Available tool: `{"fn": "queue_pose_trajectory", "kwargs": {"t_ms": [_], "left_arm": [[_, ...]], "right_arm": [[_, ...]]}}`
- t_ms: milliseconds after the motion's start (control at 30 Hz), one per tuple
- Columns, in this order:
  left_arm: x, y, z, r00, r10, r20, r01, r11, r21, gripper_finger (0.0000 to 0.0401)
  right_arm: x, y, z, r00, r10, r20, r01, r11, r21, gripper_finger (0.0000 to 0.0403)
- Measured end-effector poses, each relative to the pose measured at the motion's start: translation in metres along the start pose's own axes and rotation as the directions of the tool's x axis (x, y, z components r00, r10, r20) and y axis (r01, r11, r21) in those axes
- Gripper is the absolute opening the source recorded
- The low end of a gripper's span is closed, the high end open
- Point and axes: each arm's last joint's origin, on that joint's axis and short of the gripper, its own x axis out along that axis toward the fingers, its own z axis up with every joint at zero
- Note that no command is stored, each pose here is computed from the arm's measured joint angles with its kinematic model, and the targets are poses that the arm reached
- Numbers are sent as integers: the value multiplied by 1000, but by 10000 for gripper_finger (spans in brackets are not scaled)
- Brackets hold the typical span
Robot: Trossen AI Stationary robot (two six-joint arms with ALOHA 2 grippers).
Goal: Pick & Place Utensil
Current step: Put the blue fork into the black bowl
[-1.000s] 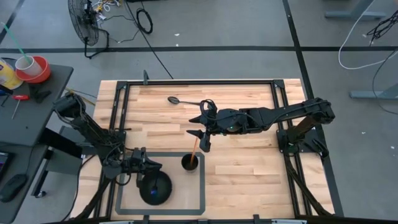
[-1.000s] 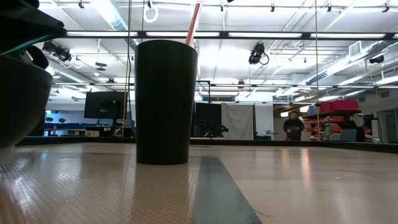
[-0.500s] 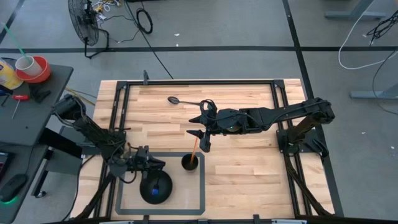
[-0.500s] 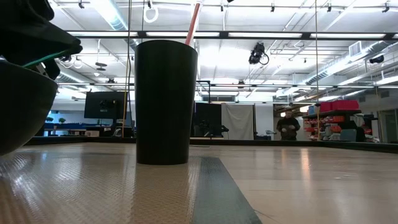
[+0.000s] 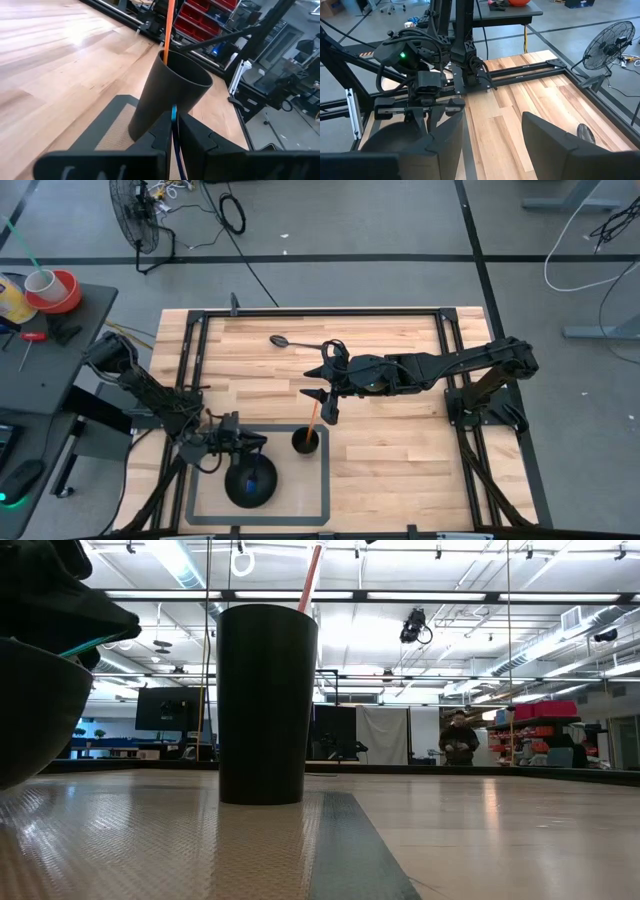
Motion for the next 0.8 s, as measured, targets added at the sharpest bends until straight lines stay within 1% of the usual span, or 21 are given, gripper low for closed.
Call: {"fn": "queue_pose_trajectory", "kwargs": {"t_ms": [267, 333, 433, 600, 700, 800], "left_arm": [[4, 3, -1, 999, 0, -34, 1, 1000, 20, 40], [4, 4, -1, 999, -5, -43, 6, 1000, 26, 49], [4, 4, -1, 999, -4, -46, 5, 1000, 30, 74], [4, 8, -5, 997, 22, -72, -17, 997, 74, 112], [3, 9, -6, 996, 29, -85, -21, 996, 92, 121], [3, 8, -6, 995, 12, -104, -1, 994, 109, 127]], "right_arm": [[0, 0, 0, 1000, 1, 0, -1, 1000, 3, 206], [0, 1, 0, 1000, 1, 0, -1, 1000, 11, 206], [0, 1, 0, 1000, 1, -1, -1, 1000, 18, 206], [0, 0, 0, 1000, 1, -3, -1, 1000, 17, 206], [0, 0, -1, 1000, -1, -11, 1, 1000, 14, 206], [0, 0, -3, 1000, -4, -28, 4, 1000, 8, 206]]}}
